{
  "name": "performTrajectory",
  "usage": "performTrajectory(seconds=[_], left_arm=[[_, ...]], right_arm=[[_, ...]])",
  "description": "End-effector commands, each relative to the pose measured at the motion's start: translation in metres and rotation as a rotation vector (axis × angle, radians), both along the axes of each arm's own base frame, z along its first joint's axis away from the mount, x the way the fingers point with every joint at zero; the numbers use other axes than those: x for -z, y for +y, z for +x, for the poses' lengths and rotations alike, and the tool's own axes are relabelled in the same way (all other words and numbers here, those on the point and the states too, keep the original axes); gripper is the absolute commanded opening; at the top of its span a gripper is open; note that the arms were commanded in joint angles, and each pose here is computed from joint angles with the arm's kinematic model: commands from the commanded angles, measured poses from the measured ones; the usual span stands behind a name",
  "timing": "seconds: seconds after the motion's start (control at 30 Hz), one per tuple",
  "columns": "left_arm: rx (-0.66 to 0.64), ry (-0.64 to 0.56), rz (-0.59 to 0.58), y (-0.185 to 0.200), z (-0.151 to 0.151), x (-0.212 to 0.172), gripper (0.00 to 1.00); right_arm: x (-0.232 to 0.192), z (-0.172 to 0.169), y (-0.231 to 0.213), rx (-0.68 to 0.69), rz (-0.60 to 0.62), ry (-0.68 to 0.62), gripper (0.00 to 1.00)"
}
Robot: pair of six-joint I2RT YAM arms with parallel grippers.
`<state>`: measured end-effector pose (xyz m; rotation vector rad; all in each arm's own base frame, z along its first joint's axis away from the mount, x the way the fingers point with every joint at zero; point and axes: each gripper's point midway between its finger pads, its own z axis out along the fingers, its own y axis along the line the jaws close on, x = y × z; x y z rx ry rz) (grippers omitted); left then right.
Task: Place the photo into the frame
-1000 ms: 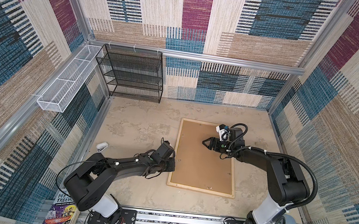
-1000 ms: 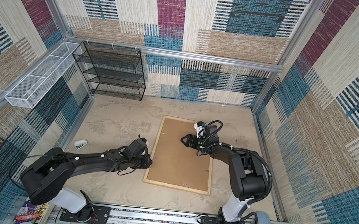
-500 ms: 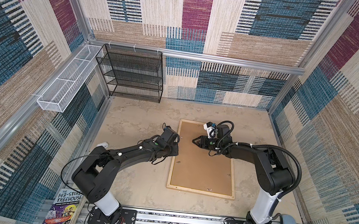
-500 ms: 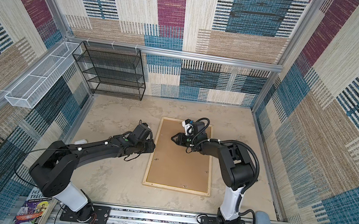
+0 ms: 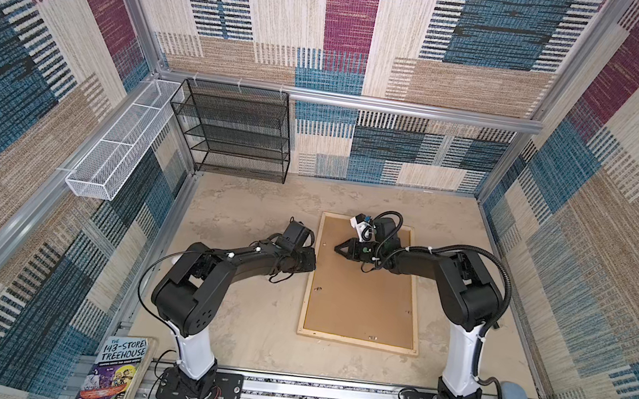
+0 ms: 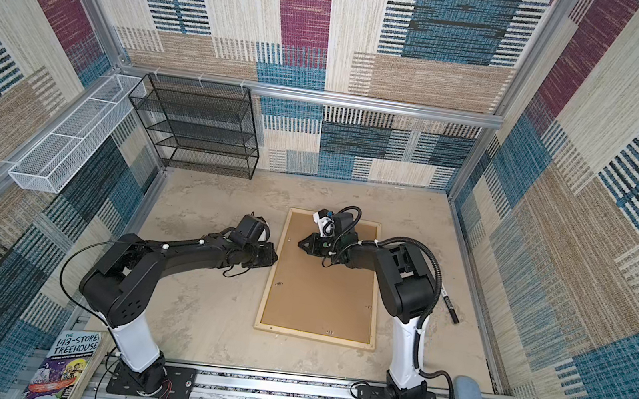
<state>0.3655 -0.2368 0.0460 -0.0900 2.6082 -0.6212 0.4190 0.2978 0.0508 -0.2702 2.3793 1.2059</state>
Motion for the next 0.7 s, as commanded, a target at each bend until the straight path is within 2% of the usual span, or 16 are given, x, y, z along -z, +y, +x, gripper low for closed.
performTrajectory(seconds=[0.0, 0.33, 0.6, 0.67], left_arm=[[0.008, -0.016, -0.017, -0.004, 0.004, -0.002, 0.27], [-0.013, 0.005, 0.004, -0.001, 0.006, 0.006, 0.23], [0.013, 0.014, -0.013, -0.010, 0.005, 0.008, 0.25], [0.018, 0.020, -0.015, -0.012, 0.003, 0.009, 0.23]], right_arm=[[0.000, 0.004, 0.008, -0.019, 0.025, -0.007, 0.11], [0.014, 0.010, 0.018, -0.029, 0.019, 0.012, 0.08], [0.022, 0.013, 0.025, -0.033, 0.018, 0.025, 0.08], [0.022, 0.014, 0.027, -0.034, 0.019, 0.026, 0.08]])
